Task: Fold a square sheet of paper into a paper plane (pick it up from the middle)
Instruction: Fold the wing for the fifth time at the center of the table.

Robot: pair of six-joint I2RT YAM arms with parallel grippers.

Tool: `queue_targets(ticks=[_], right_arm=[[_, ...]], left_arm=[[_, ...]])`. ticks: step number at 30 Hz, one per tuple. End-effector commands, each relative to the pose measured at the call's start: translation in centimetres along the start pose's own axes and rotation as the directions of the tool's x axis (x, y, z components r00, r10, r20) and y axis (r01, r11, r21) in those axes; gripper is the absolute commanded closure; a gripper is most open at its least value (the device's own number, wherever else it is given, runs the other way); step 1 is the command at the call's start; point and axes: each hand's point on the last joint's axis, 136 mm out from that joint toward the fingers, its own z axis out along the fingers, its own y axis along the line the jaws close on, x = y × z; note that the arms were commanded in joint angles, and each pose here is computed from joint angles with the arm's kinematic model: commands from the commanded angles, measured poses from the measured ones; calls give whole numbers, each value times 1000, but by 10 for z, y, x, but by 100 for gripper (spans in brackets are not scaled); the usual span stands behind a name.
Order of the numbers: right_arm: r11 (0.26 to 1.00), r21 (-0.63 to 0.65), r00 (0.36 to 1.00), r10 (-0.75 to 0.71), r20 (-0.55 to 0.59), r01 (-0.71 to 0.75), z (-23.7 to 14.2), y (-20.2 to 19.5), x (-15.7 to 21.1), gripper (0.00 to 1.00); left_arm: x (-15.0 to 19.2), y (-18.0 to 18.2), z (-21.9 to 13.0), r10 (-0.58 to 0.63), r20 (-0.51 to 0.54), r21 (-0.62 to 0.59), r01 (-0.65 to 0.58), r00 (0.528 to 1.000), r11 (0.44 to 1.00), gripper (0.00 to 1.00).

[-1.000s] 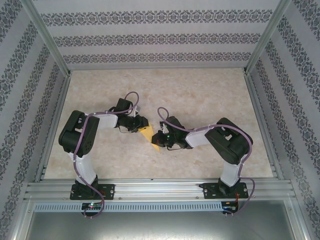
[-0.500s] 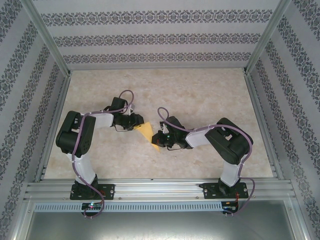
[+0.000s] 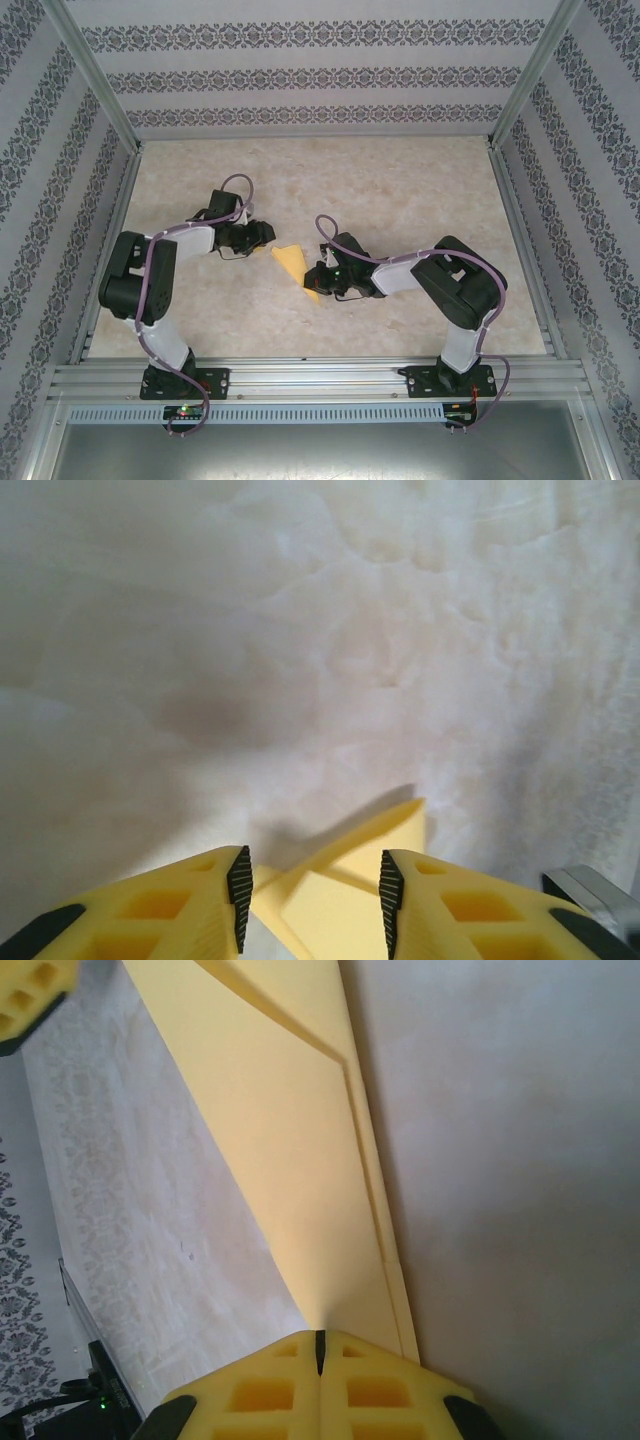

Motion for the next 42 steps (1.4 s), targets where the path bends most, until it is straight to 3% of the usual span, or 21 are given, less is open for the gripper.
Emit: queue_targets(ticks=[1, 6, 13, 25, 34, 42], right_arm=[[983, 167, 993, 93, -74, -80, -1, -48, 27, 100], [983, 158, 993, 103, -49, -94, -1, -44, 23, 100], [984, 150, 994, 99, -43, -92, 3, -39, 24, 100], [996, 85, 997, 45, -59, -40, -8, -20, 33, 99], [985, 169, 994, 61, -91, -45, -34, -55, 80, 97], [988, 150, 1000, 17, 14, -18, -68, -44, 64, 93]], left_arm=[[8, -21, -14, 21, 5, 46, -21, 1000, 999, 58], [40, -49, -1, 81, -56, 72, -77, 995, 994, 59], [78, -50, 37, 103, -162, 10, -103, 981, 995, 60], [84, 0, 60, 20, -193, -195, -59, 981, 979, 66], [82, 6, 61, 20, -192, -211, -61, 981, 975, 67], [77, -13, 51, 57, -189, -168, -89, 980, 982, 63]])
